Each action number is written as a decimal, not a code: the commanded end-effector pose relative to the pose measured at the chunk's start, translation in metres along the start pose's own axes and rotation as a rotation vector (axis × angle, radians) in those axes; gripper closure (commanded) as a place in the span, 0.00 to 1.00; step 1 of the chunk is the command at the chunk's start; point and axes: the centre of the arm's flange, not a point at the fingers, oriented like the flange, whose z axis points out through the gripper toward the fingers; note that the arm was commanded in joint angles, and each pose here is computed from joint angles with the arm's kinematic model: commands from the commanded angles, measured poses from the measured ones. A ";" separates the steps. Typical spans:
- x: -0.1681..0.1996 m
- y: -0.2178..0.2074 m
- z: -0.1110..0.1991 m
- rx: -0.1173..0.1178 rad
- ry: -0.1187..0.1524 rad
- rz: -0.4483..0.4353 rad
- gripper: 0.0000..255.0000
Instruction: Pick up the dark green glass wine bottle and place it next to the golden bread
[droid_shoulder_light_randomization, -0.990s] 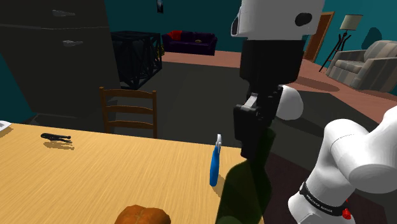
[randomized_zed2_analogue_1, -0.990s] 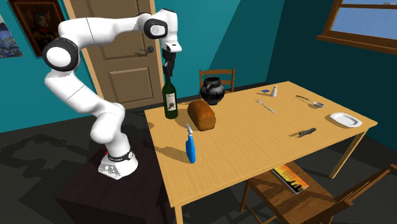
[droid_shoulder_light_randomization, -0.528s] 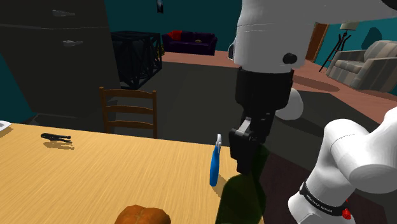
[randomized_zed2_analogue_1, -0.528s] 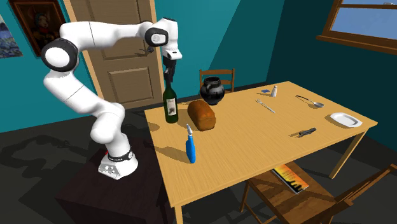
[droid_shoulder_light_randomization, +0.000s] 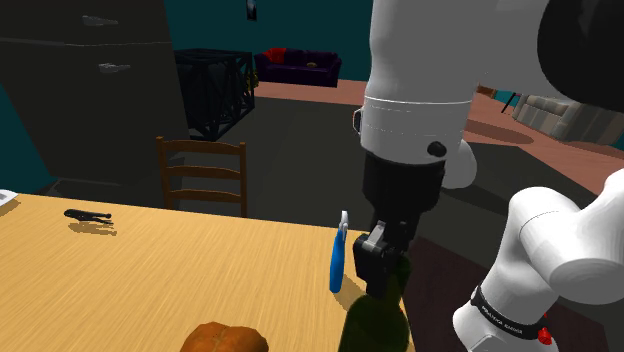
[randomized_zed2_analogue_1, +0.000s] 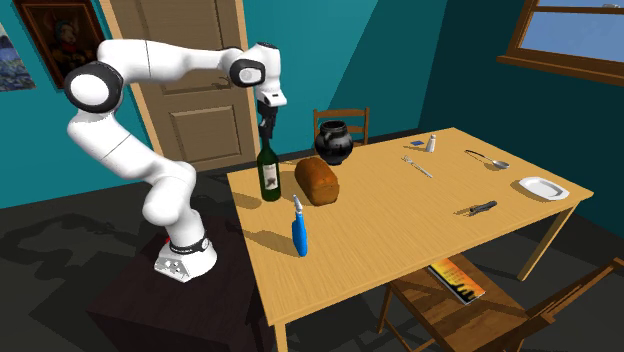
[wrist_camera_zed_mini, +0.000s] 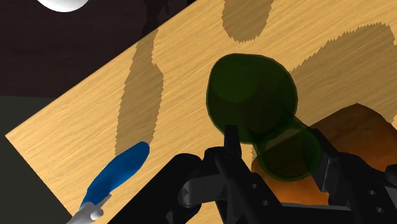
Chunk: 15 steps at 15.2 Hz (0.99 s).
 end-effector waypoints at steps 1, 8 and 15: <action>0.002 0.000 0.010 0.000 0.001 0.000 1.00; 0.005 0.001 0.047 0.000 0.001 0.000 1.00; 0.007 0.002 0.063 0.000 0.001 0.000 1.00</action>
